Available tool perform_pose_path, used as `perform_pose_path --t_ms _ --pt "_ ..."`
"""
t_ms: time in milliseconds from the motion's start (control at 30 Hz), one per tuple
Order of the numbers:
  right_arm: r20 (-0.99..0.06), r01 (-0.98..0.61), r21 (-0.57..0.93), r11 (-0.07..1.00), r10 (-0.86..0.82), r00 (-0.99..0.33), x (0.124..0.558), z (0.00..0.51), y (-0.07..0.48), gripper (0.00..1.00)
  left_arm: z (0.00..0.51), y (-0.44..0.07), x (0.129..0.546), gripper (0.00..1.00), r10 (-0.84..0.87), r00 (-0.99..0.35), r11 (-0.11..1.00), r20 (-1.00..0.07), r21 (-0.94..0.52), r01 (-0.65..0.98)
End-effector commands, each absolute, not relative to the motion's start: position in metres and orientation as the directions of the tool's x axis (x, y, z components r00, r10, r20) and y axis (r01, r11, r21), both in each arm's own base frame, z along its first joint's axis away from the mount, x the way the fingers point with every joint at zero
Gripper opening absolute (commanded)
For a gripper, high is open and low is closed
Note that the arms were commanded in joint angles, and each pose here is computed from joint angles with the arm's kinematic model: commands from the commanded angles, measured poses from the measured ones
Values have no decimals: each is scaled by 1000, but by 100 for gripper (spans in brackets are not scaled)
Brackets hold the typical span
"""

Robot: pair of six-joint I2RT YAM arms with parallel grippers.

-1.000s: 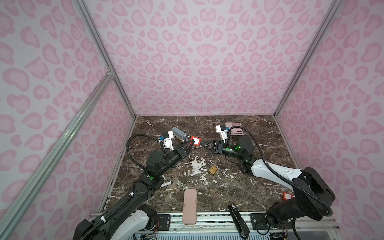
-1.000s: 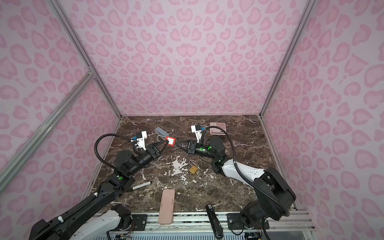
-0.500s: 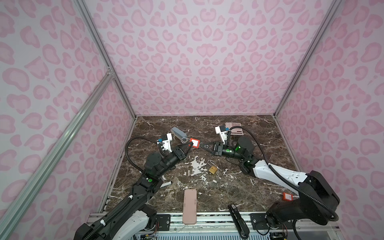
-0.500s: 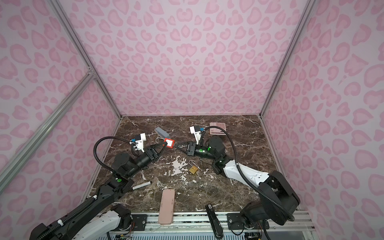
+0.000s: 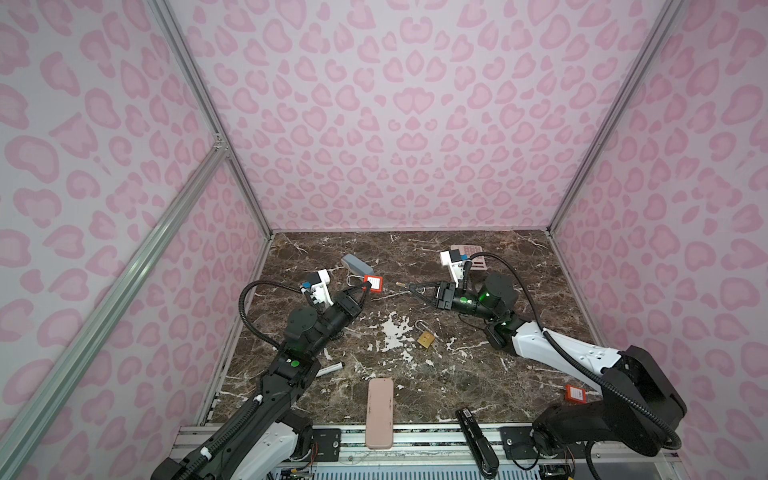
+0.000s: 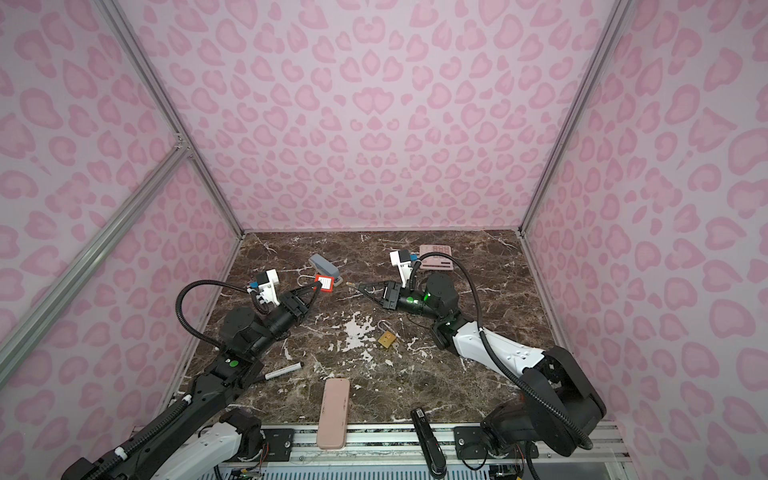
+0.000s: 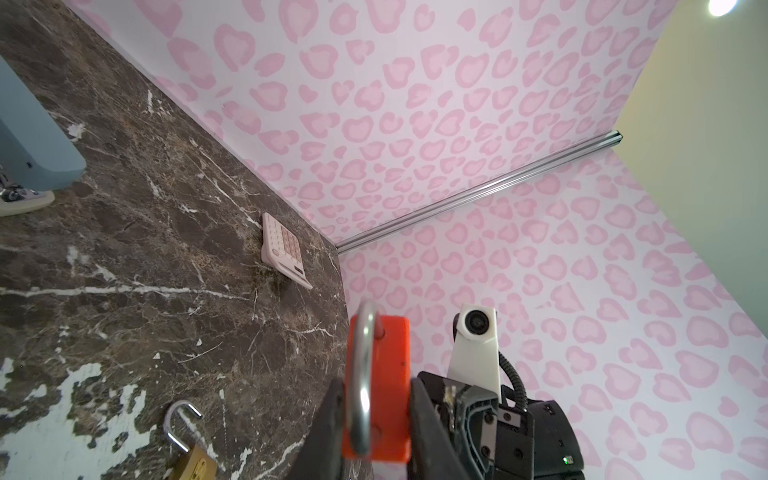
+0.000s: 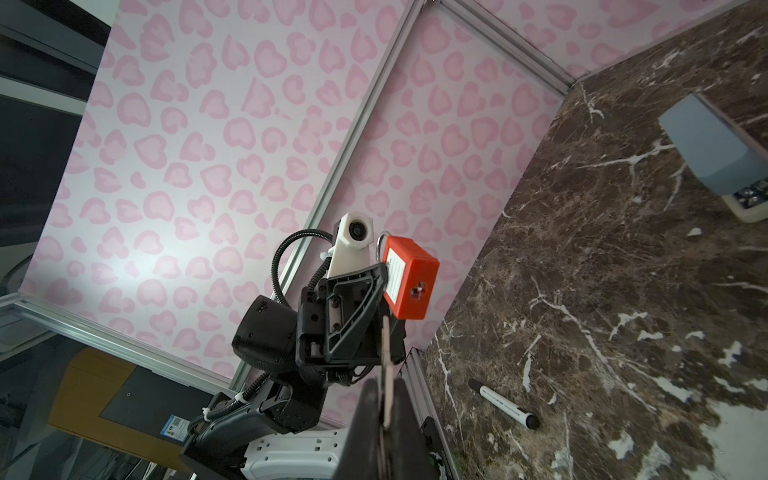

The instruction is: Lock with the key

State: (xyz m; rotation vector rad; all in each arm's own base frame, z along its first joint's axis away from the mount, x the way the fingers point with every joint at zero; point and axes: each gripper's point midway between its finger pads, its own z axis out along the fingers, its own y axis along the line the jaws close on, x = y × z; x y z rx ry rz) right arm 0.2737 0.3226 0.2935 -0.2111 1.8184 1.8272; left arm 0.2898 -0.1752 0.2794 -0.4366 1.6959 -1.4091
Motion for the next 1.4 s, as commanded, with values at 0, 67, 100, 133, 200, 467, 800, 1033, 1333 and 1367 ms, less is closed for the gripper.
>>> perform_pose_path --t_ms 0,67,100,133,200,467,800,1033,1333,1367 --pt "-501 -507 860 49 267 -823 272 299 316 0 279 -169 293 4 -733 -533 338 -423 -906 254" --pt "-502 -505 860 65 276 -820 274 297 310 0 272 -170 293 4 -717 -546 361 -434 -901 243" --pt "-502 -503 861 74 279 -818 275 295 306 0 266 -172 294 4 -701 -560 378 -441 -896 232" --pt "-503 -501 861 84 283 -817 277 294 303 0 259 -174 295 4 -683 -577 395 -448 -891 223" --pt "-502 -496 863 99 285 -816 278 290 297 0 241 -180 296 4 -644 -615 427 -454 -881 203" --pt "-502 -481 865 144 297 -813 281 282 282 0 145 -208 302 3 -368 -812 613 -452 -775 153" --pt "-511 -479 859 180 289 -809 279 280 277 0 92 -227 295 3 -125 -917 674 -379 -711 202" --pt "-516 -478 857 195 284 -808 276 279 275 0 57 -226 289 3 -79 -946 700 -315 -693 172" --pt "-516 -477 856 199 283 -808 274 279 274 0 37 -227 285 15 -57 -964 704 -261 -695 147" --pt "-516 -477 856 199 283 -808 274 279 274 0 36 -226 285 19 -59 -964 707 -258 -692 142"
